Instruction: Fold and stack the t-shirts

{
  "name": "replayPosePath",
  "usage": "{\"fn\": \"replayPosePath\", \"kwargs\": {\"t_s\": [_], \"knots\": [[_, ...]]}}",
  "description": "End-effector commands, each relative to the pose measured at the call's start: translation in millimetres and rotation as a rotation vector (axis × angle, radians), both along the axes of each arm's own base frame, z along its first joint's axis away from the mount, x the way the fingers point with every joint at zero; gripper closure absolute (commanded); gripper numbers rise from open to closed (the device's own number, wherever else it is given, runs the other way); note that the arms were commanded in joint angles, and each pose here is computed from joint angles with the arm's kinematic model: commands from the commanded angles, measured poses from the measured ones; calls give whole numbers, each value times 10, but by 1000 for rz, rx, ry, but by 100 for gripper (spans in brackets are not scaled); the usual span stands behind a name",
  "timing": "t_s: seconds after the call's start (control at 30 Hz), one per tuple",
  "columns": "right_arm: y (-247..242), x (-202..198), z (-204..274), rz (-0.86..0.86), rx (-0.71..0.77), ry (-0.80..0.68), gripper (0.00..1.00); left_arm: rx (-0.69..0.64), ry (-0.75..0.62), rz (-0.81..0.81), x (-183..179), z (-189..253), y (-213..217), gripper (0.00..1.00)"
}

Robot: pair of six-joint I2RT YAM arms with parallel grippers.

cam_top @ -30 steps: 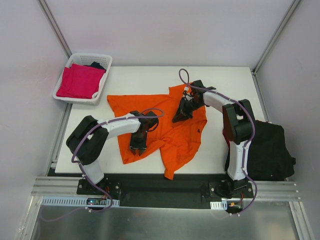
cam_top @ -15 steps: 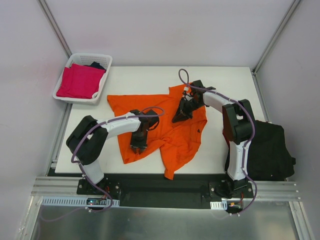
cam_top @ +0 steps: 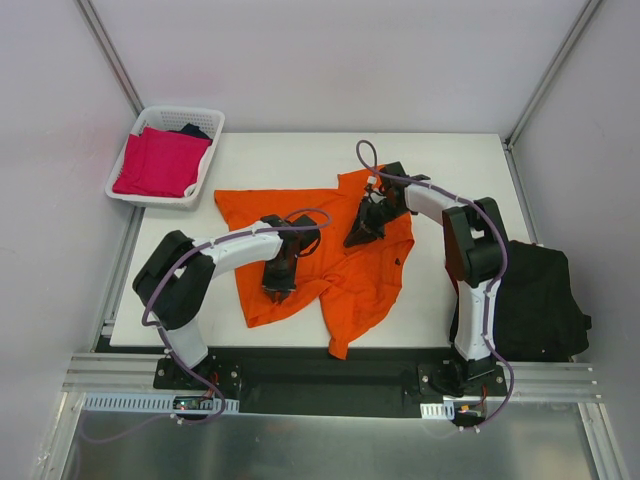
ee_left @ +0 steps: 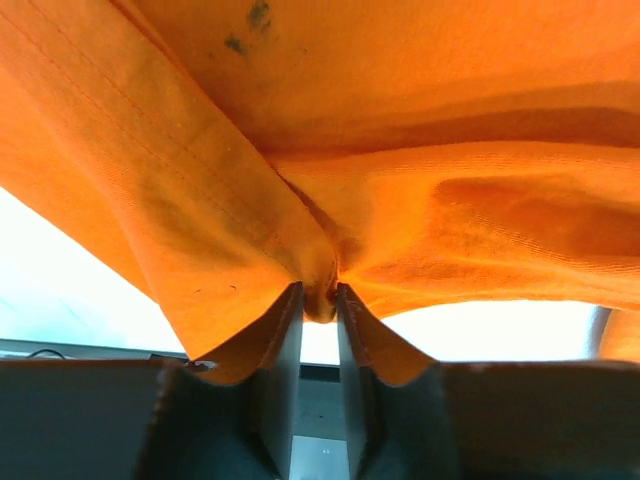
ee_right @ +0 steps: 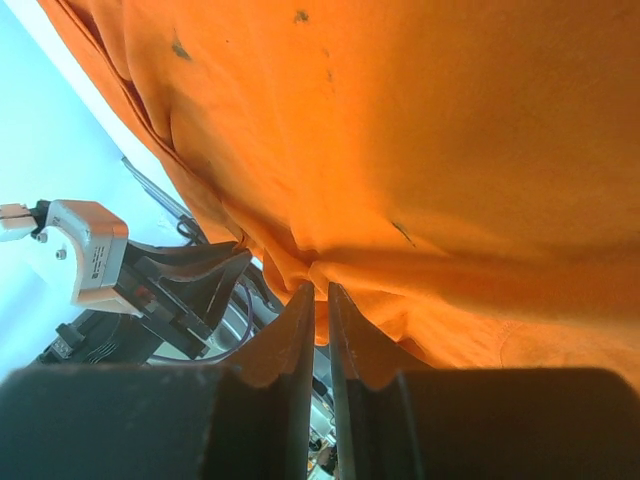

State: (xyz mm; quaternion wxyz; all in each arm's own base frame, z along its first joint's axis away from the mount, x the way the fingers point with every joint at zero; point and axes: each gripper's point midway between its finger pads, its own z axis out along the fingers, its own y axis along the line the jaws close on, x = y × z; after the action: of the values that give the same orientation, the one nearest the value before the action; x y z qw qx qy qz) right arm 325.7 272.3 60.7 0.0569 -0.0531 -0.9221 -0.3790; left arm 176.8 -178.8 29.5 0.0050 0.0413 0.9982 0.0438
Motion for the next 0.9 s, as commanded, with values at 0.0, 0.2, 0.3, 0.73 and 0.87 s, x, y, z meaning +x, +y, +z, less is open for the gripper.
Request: {"fn": "replayPosePath", "kwargs": {"t_s": [0.0,0.2,0.3,0.73,0.87], "knots": [[51,12,95,19,26,-13,87,29,-10,-39,30,60,19,87],[54,23,79,17,24,-10,87,31,-9,-41,40,66,20,100],[59,29,84,17,25,-10,87,37,-23,-38,60,114,34,100],[71,36,65,17,31,-2,87,53,-140,62,105,794,165,100],[58,0,60,16,30,0,87,70,-120,90,-71,865,309,100]]}}
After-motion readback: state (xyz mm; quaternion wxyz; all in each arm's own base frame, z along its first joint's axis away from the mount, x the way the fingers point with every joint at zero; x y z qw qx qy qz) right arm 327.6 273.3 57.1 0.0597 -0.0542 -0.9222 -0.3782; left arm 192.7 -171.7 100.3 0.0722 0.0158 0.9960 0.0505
